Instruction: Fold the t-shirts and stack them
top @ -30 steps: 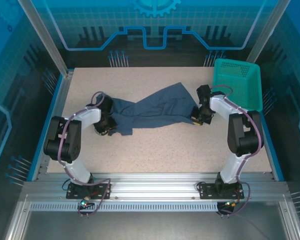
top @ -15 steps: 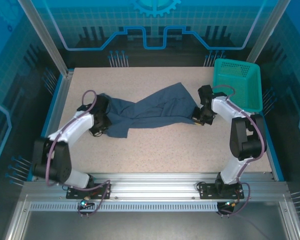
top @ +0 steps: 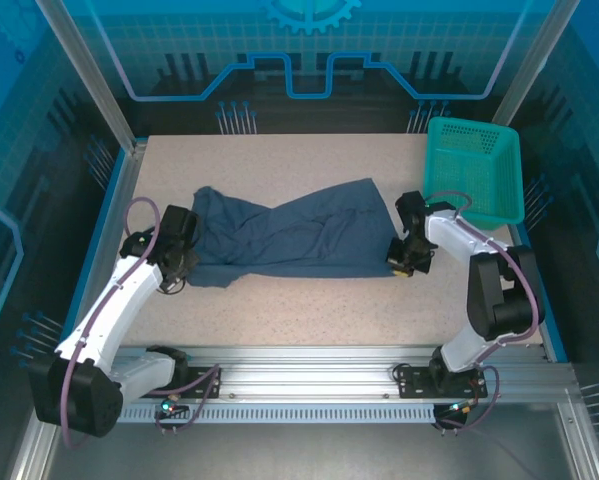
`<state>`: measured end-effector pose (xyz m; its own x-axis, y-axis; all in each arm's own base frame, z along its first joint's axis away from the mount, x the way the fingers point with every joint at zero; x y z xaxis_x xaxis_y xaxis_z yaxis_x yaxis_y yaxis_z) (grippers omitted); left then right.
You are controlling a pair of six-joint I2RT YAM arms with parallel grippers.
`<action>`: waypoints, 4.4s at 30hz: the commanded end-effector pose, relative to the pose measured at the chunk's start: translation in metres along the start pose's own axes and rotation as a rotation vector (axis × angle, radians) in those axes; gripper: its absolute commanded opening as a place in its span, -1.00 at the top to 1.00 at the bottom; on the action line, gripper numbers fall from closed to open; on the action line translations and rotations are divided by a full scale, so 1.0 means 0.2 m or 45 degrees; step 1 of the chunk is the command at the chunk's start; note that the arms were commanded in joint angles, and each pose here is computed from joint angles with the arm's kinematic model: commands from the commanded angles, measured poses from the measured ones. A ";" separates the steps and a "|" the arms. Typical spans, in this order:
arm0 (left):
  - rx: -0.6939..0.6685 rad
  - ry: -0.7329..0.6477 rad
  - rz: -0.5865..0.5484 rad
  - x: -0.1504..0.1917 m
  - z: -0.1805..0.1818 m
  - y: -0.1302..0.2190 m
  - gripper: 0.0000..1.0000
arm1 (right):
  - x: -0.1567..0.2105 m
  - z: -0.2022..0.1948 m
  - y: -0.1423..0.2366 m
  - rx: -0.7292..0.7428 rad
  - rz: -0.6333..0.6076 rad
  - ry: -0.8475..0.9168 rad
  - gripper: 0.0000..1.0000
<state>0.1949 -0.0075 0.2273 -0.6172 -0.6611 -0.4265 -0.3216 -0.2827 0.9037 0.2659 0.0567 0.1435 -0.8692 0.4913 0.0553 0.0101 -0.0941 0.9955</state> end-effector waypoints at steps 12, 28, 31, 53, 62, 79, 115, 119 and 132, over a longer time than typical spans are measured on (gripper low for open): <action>-0.044 -0.019 0.040 0.05 0.03 -0.05 1.00 | -0.01 -0.05 -0.01 -0.016 -0.001 -0.104 -0.08; 0.006 -0.028 0.030 0.02 -0.01 -0.04 1.00 | -0.05 0.06 -0.21 0.107 0.101 -0.061 0.24; 0.036 -0.026 0.021 0.01 -0.04 -0.04 1.00 | -0.08 0.09 -0.17 0.049 0.047 -0.049 0.78; 0.804 0.213 -0.885 -0.75 -0.21 1.09 1.00 | -0.06 0.36 1.56 -0.819 -1.034 0.372 1.00; 1.046 0.218 -1.229 -0.71 0.05 1.55 1.00 | 0.28 0.10 1.87 -1.050 -1.262 0.409 1.00; 1.300 0.034 -0.987 -1.42 -0.67 1.18 1.00 | -0.27 0.54 1.65 -1.167 -0.896 0.343 1.00; 0.495 0.384 0.287 0.28 -0.05 -0.10 1.00 | -0.08 0.17 0.16 -0.331 -0.204 -0.070 1.00; 0.365 0.295 0.399 0.32 -0.15 -0.21 1.00 | -0.08 0.13 -0.03 -0.107 -0.075 -0.079 1.00; 0.244 0.222 0.369 0.33 -0.17 -0.18 1.00 | -0.02 -0.05 0.03 0.192 -0.137 -0.171 1.00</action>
<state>0.1954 -0.0647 0.1707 -0.5805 -0.8040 -0.1287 -0.3098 0.0719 0.9481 0.2796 0.0572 0.1402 -0.8234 0.5665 -0.0339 -0.0285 0.0183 0.9994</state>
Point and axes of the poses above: each hand's point on the last joint's axis, 136 mm out from that joint toward the fingers, its own y axis back along the fingers, its own z axis along the line the jaws close on, x = y × z, the point moved 10 cm from there along y, back along the fingers, and after that the axes turned 7 degrees about -y, right-handed, at the moved point
